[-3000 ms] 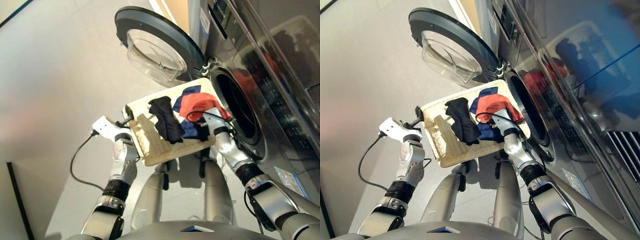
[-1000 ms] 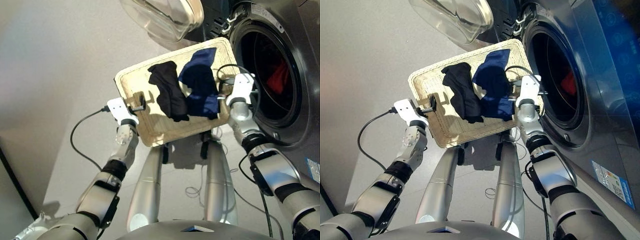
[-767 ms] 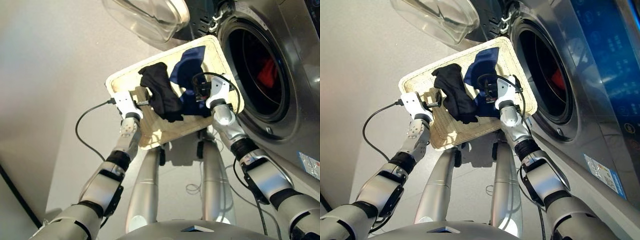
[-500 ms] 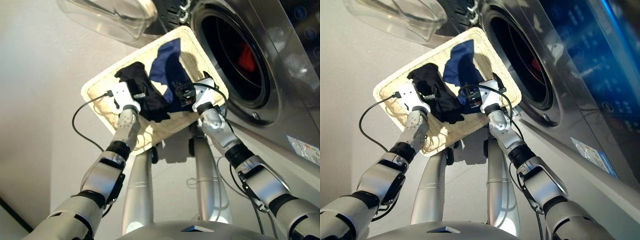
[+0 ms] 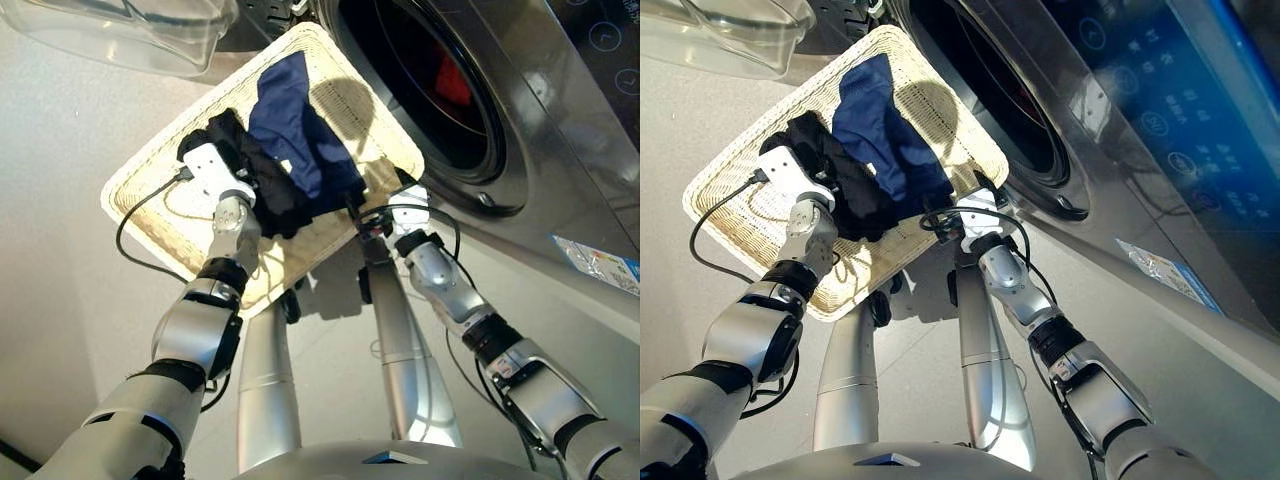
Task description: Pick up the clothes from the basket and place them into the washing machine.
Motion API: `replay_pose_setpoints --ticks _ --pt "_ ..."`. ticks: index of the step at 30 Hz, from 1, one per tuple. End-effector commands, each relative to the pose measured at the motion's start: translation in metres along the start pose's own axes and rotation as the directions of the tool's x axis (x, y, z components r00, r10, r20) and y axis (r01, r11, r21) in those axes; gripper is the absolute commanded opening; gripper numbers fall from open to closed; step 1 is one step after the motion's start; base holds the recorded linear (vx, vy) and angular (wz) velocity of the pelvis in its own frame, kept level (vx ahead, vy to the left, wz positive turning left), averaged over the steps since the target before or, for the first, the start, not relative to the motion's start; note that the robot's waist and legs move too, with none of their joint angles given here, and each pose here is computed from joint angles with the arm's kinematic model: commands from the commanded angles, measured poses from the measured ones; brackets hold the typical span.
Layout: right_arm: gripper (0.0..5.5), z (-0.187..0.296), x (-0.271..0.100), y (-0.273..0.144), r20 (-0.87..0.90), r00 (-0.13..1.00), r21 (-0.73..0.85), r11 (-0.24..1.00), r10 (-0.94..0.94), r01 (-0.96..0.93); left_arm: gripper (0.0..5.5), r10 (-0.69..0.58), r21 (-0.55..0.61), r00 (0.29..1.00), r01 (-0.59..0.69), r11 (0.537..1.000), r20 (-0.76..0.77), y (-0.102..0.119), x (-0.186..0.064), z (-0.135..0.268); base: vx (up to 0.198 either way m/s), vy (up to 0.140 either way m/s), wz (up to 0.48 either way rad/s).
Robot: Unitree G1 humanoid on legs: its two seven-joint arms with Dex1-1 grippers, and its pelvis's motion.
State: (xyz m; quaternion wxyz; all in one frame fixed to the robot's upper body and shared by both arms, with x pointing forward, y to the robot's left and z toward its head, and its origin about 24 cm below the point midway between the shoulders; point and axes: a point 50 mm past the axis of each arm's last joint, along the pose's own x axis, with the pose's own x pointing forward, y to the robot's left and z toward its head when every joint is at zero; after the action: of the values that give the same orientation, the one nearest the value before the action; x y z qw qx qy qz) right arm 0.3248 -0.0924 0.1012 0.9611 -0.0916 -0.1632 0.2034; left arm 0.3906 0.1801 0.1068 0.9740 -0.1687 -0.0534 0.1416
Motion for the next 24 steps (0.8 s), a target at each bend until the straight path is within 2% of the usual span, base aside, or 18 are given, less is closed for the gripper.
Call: replay_pose_setpoints --ticks 1,3,5,10,11,14,19,24 --pt "5.50 0.013 0.009 0.012 0.088 0.995 -0.061 0.997 0.048 -0.043 0.00 -0.026 -0.063 0.993 0.033 0.997 0.112 -0.002 -0.005 0.010 0.010 -0.062 0.130" --pt "5.50 0.010 0.011 0.015 0.074 0.994 -0.110 0.992 0.076 -0.067 0.00 -0.045 -0.085 0.992 0.055 0.995 0.117 -0.006 -0.008 0.009 0.007 -0.062 0.285" --pt "5.50 -0.002 0.014 0.019 -0.001 0.992 -0.211 0.969 0.128 -0.126 0.00 -0.104 -0.129 0.984 0.122 0.984 0.142 -0.018 -0.016 0.009 0.001 -0.081 0.295" --pt "5.50 -0.011 0.016 0.029 -0.057 0.978 -0.303 0.929 0.203 -0.210 0.00 -0.160 -0.205 0.967 0.201 0.958 0.199 -0.029 -0.030 0.012 -0.056 -0.067 0.301" --pt "5.50 -0.012 0.021 0.038 -0.074 0.967 -0.346 0.903 0.243 -0.254 0.00 -0.184 -0.277 0.959 0.241 0.930 0.216 -0.037 -0.039 0.011 0.013 -0.043 0.345" --pt "5.50 -0.008 0.025 0.048 -0.065 0.959 -0.350 0.894 0.274 -0.279 0.00 -0.225 -0.341 0.944 0.299 0.891 0.240 -0.048 -0.051 0.012 0.018 -0.021 0.136" --pt "5.50 0.003 0.035 0.064 -0.031 0.944 -0.372 0.873 0.328 -0.316 0.00 -0.296 -0.407 0.921 0.379 0.831 0.253 -0.067 -0.065 0.013 0.005 -0.003 0.037" --pt "5.50 0.011 0.045 0.076 -0.008 0.941 -0.398 0.862 0.339 -0.314 0.00 -0.379 -0.492 0.884 0.467 0.735 0.274 -0.088 -0.081 0.017 0.000 0.000 0.000"
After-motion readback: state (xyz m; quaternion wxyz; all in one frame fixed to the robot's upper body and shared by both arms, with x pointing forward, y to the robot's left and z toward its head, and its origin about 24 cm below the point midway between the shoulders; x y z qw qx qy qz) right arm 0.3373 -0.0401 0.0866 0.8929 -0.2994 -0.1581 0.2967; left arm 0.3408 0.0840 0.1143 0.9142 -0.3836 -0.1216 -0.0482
